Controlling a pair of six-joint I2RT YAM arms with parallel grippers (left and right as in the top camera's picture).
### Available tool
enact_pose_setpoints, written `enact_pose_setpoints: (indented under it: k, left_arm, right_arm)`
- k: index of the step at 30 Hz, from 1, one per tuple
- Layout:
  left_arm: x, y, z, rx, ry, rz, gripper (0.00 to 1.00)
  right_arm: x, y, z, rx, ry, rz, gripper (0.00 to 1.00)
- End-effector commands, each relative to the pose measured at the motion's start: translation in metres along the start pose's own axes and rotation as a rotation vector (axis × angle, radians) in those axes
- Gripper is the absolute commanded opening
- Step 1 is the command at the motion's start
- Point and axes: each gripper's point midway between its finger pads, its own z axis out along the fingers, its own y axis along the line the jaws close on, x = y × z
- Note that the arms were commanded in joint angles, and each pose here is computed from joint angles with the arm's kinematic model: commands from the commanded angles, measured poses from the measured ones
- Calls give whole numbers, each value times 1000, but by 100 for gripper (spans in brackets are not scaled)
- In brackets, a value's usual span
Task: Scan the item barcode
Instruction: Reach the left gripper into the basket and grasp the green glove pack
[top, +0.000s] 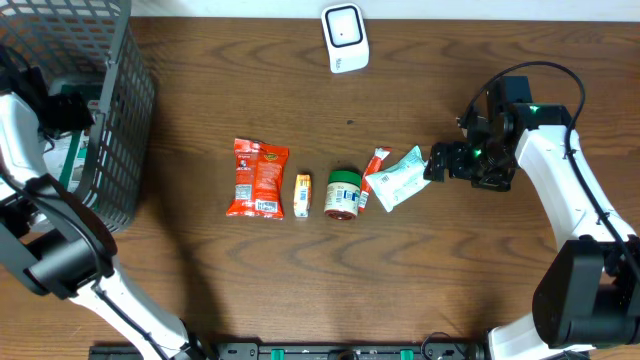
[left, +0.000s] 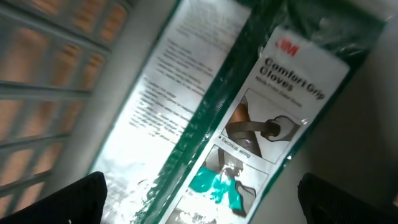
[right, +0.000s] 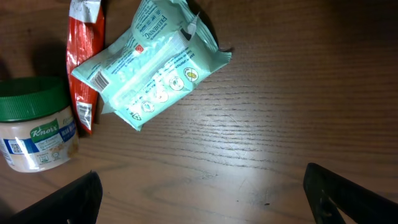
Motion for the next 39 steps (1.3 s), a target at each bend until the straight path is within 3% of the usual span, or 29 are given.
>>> enact_pose_setpoints:
  k: [1, 12, 18, 20, 22, 24, 26, 32, 35, 39]
  left_arm:
    - [17, -2, 32, 26, 82, 19, 98]
    - [56, -7, 83, 46, 232, 17, 100]
    - [65, -8, 88, 51, 269, 16, 82]
    - [69, -9, 88, 53, 283, 16, 51]
    - [70, -9, 88, 54, 285, 16, 35]
    - [67, -9, 86, 52, 275, 15, 7]
    - [57, -7, 79, 47, 248, 6, 7]
    - [-14, 1, 1, 15, 1, -86, 8]
    - [-64, 7, -92, 1, -256, -140, 7]
    - [-87, 10, -201, -12, -514, -141, 7]
  right_arm:
    - [1, 0, 0, -1, 2, -12, 99]
    - [3, -1, 0, 0, 10, -9, 99]
    - [3, -1, 0, 0, 10, -9, 99]
    - [3, -1, 0, 0, 10, -9, 99]
    - [3, -1, 0, 0, 10, -9, 99]
    - [3, -1, 0, 0, 10, -9, 99]
    - [3, -1, 0, 0, 10, -10, 99]
    - [3, -1, 0, 0, 10, -10, 99]
    - [3, -1, 0, -1, 11, -9, 99]
    - [3, -1, 0, 0, 10, -10, 99]
